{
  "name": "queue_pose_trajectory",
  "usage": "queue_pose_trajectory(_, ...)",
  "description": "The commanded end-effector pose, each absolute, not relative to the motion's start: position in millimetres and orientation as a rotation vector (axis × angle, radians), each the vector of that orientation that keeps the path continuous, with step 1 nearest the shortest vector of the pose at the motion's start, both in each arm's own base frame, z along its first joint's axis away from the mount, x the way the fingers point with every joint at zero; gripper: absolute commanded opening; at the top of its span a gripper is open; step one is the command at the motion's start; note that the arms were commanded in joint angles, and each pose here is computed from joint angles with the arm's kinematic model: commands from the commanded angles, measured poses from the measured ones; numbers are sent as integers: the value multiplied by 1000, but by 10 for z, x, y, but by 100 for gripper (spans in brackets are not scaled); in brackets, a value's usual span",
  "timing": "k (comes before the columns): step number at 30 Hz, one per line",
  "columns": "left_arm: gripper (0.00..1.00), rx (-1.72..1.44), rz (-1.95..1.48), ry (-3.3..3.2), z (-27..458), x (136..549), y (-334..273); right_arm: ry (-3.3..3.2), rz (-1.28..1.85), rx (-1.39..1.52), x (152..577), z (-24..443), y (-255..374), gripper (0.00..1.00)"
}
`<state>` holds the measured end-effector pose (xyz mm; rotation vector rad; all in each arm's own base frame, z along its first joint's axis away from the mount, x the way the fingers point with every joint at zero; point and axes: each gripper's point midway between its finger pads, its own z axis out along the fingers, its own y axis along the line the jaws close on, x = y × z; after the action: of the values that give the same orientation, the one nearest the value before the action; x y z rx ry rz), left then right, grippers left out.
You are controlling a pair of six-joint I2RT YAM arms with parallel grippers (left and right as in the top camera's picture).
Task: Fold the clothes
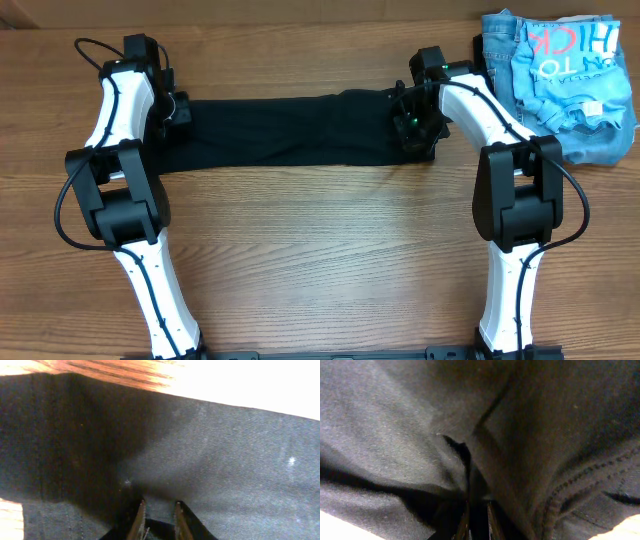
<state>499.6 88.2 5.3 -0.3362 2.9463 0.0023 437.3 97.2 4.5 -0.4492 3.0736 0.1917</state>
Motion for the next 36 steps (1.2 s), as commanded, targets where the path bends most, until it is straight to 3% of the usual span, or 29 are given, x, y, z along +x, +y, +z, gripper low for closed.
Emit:
queue_pose_trajectory(1,15,-379,118,3007,-155,4818,1088,3123,29,-372,4337,-54,588,17)
queue_pose_trajectory(4,12,-368,112,2925,207,5025,1103,3015,195,-381,4563,277,806,17)
queue_pose_trajectory(9,16,-338,-37,2755,1050,5402,959,2802,206,-377,4891,1244,878,23)
queue_pose_trajectory(12,18,-380,-53,2754,1048,5407,913,2725,339,-400,4912,1527,1050,30)
queue_pose_trajectory(17,18,-366,-84,2874,591,5236,711,2760,601,-431,4709,1356,1321,20)
queue_pose_trajectory(22,19,-369,-91,2971,102,4991,623,2898,633,-407,4383,700,1283,18)
queue_pose_trajectory(25,19,-371,-91,2990,17,4933,618,2917,564,-400,4322,352,1191,18)
queue_pose_trajectory(27,18,-377,-33,2990,13,4924,689,2973,348,-386,4299,228,945,18)
queue_pose_trajectory(29,18,-376,48,2987,-4,4918,780,2993,98,-362,4340,183,652,18)
queue_pose_trajectory(32,18,-378,67,2987,-91,4896,803,2984,99,-345,4371,186,625,18)
queue_pose_trajectory(34,12,-382,68,2993,-119,4873,813,2973,126,-347,4388,210,658,18)
queue_pose_trajectory(36,10,-367,68,2966,-13,4944,823,2899,286,-375,4503,424,868,18)
